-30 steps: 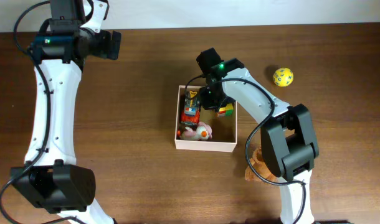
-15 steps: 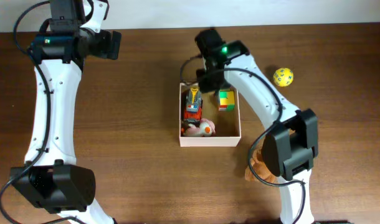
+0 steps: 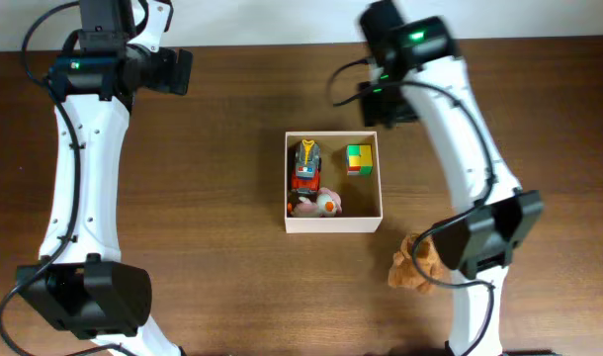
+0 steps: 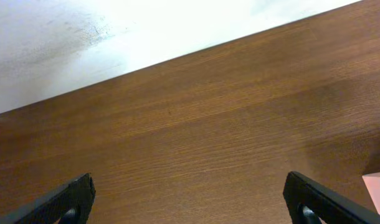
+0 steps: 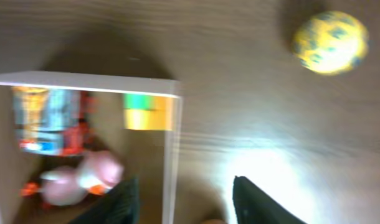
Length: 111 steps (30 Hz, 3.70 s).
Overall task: Pack container
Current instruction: 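Move the right gripper down over the brown teddy bear plush, then close the right gripper on the teddy bear's head, then lift the teddy bear with the right gripper and carry it over the box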
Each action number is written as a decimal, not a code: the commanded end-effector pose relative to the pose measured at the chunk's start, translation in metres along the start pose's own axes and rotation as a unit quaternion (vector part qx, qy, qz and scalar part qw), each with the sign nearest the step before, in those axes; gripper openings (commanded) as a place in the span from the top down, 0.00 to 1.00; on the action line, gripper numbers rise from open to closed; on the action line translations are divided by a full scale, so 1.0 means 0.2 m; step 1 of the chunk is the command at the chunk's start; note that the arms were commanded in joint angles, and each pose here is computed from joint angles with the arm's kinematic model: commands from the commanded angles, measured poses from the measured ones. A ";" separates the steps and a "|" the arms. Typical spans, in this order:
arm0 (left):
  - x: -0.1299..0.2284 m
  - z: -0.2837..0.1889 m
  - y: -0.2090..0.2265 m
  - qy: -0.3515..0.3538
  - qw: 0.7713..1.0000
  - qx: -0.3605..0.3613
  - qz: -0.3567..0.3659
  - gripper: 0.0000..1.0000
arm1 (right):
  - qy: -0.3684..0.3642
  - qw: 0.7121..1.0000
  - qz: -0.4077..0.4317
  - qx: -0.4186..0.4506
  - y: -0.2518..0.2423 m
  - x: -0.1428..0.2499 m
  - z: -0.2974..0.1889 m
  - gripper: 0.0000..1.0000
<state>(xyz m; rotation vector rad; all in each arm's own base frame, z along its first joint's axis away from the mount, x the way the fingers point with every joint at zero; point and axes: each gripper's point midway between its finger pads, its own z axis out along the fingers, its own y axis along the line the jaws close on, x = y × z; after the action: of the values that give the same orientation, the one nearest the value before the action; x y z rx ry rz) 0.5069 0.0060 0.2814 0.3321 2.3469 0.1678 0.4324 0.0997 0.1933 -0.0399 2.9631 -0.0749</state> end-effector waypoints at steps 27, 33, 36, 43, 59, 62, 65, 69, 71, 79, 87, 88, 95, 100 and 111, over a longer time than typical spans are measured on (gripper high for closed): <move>-0.04 -0.03 0.01 -0.012 1.000 -0.005 -0.005 0.01 | -0.011 0.995 0.099 0.024 -0.53 0.41 -0.41 0.18; -0.04 -0.03 0.01 -0.012 1.000 -0.005 -0.005 0.01 | 0.044 0.990 0.130 0.028 -0.52 0.72 -0.25 0.18; -0.04 -0.03 0.01 -0.012 1.000 -0.005 -0.005 0.01 | 0.050 0.990 0.131 0.002 -0.47 0.82 -0.17 0.18; -0.04 -0.03 0.01 -0.012 1.000 -0.004 -0.005 0.01 | 0.081 0.987 0.132 -0.038 -0.38 1.03 0.02 0.18; -0.04 -0.03 0.01 -0.012 1.000 -0.004 -0.005 0.01 | 0.116 0.990 0.048 -0.061 -0.10 1.24 0.35 0.17; -0.04 -0.03 0.01 -0.012 1.000 -0.004 -0.005 0.01 | 0.122 0.990 0.053 -0.048 -0.12 1.27 0.40 0.16; -0.04 -0.03 0.01 -0.012 1.000 -0.004 -0.005 0.01 | 0.126 0.989 0.053 -0.046 -0.13 1.29 0.42 0.13; -0.04 -0.03 0.01 -0.012 1.000 -0.005 -0.005 0.01 | 0.115 0.991 0.053 -0.048 -0.12 1.27 0.43 0.12; -0.04 -0.03 0.01 -0.012 1.000 -0.004 -0.005 0.01 | 0.103 0.992 0.053 -0.044 -0.13 1.24 0.44 0.12; -0.04 -0.03 0.01 -0.012 1.000 -0.004 -0.005 0.01 | 0.106 0.993 0.049 0.001 -0.20 1.29 0.55 0.09; -0.04 -0.03 0.01 -0.012 1.000 -0.005 -0.005 0.01 | 0.110 0.993 0.048 0.004 -0.21 1.32 0.61 0.15; -0.04 -0.03 0.01 -0.012 1.000 -0.004 -0.005 0.01 | 0.109 0.993 0.048 0.003 -0.21 1.32 0.61 0.21; -0.04 -0.03 0.01 -0.012 1.000 -0.004 -0.005 0.01 | 0.100 0.994 0.049 0.001 -0.20 1.29 0.60 0.65; -0.04 -0.03 0.01 -0.012 1.000 -0.005 -0.005 0.01 | 0.068 0.996 0.049 0.013 -0.22 1.17 0.52 0.65; -0.04 -0.03 0.01 -0.012 1.000 -0.004 -0.005 0.01 | -0.109 0.993 0.012 0.051 -0.30 0.60 -0.17 0.75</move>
<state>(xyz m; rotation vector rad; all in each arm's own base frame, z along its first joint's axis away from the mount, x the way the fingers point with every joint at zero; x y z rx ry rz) 0.5070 0.0059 0.2817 0.3321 2.3457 0.1676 0.2881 0.0406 0.1647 0.0584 2.8631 -0.1746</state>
